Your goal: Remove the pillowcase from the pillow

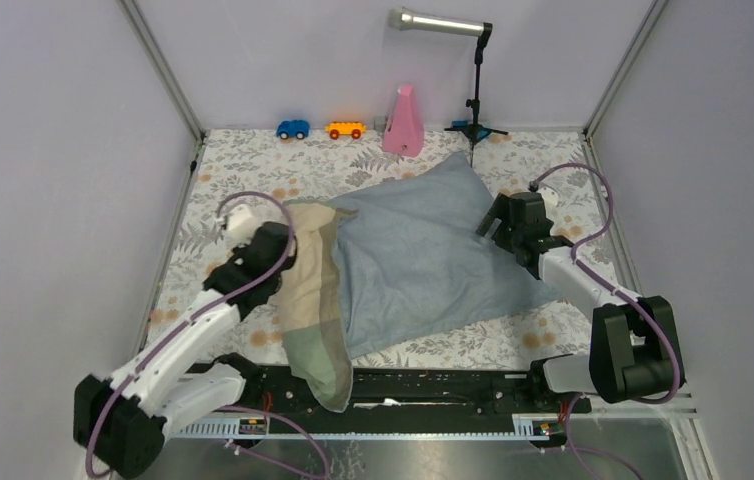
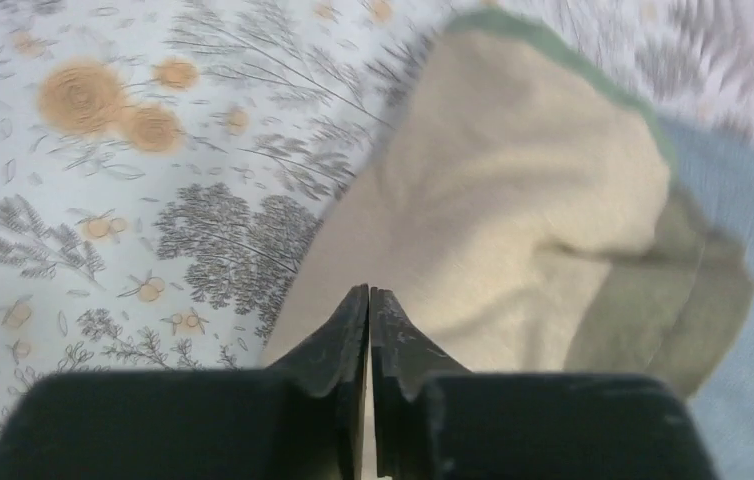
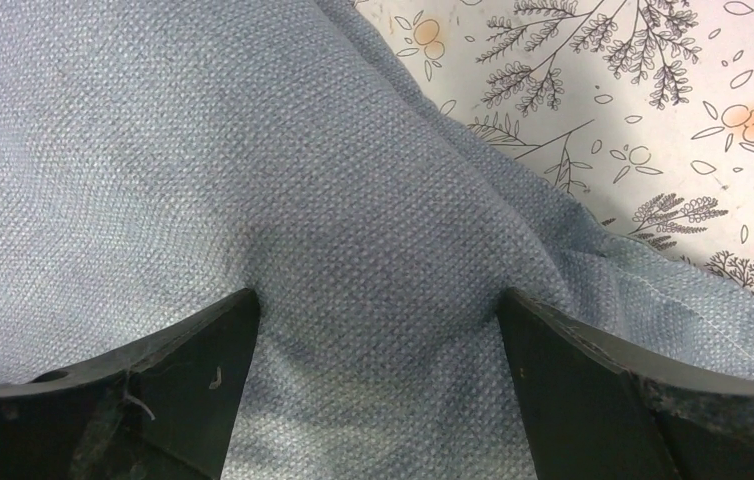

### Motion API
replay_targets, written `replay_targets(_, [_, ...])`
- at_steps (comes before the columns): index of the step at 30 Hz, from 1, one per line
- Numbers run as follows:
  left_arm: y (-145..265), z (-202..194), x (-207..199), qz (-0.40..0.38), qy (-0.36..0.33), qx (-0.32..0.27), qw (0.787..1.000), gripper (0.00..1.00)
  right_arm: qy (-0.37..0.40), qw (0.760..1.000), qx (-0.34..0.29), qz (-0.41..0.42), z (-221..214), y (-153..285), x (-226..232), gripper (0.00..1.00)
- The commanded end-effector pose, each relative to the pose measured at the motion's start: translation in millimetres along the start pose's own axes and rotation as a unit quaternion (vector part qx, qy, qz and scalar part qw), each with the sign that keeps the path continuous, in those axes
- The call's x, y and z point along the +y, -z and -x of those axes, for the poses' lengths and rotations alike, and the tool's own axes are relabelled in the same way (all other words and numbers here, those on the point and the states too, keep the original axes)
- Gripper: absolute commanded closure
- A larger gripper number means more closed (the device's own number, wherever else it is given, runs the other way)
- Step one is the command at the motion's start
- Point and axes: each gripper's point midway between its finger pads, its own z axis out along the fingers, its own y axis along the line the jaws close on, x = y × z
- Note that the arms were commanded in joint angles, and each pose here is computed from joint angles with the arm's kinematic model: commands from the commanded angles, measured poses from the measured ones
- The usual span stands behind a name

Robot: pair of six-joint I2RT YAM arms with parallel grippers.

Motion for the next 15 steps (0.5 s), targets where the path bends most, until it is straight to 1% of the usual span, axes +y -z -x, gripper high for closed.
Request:
replay_targets(1, [19,47,37,0.001,0.153,-0.073,0.986,1.0,-0.019,0.999,-0.042,-0.004,10,3,-3,0.05])
replay_targets(2, [23,56,36,-0.023,0.163,-0.086,0.983,1.0,-0.017,0.999,-0.042,0.004,9,3,-1,0.06])
replay_targets(3, [27,62,28,-0.057,0.159,-0.091,0.981,0.97,-0.013,0.999,-0.038,0.014,9,4,2,0.06])
replay_targets(4, [30,65,14,-0.097,0.139,-0.087,0.982,0.87,-0.006,0.999,-0.034,0.025,8,4,7,0.05])
replay_targets(5, [33,64,-3,-0.138,0.11,-0.074,0.981,0.63,0.002,0.999,-0.027,0.04,6,4,12,0.03])
replay_targets(6, [41,55,-29,-0.203,0.071,-0.036,0.976,0.33,0.009,0.998,-0.02,0.055,4,5,17,0.02])
replay_targets(7, [46,49,-46,-0.243,0.034,-0.009,0.969,0.11,0.01,0.998,-0.017,0.064,4,5,21,0.02])
replay_targets(8, [47,44,-55,-0.257,0.018,0.017,0.966,0.02,0.01,0.998,-0.016,0.067,3,6,22,0.01])
replay_targets(10, [45,37,-60,-0.249,-0.003,0.047,0.967,0.01,0.01,0.998,-0.016,0.063,3,6,20,0.01])
replay_targets(12, [41,31,-62,-0.237,-0.028,0.054,0.97,0.01,0.009,0.998,-0.022,0.059,4,7,18,0.0])
replay_targets(15, [37,17,-68,-0.227,-0.053,0.075,0.97,0.08,0.006,0.998,-0.036,0.059,9,11,16,0.0])
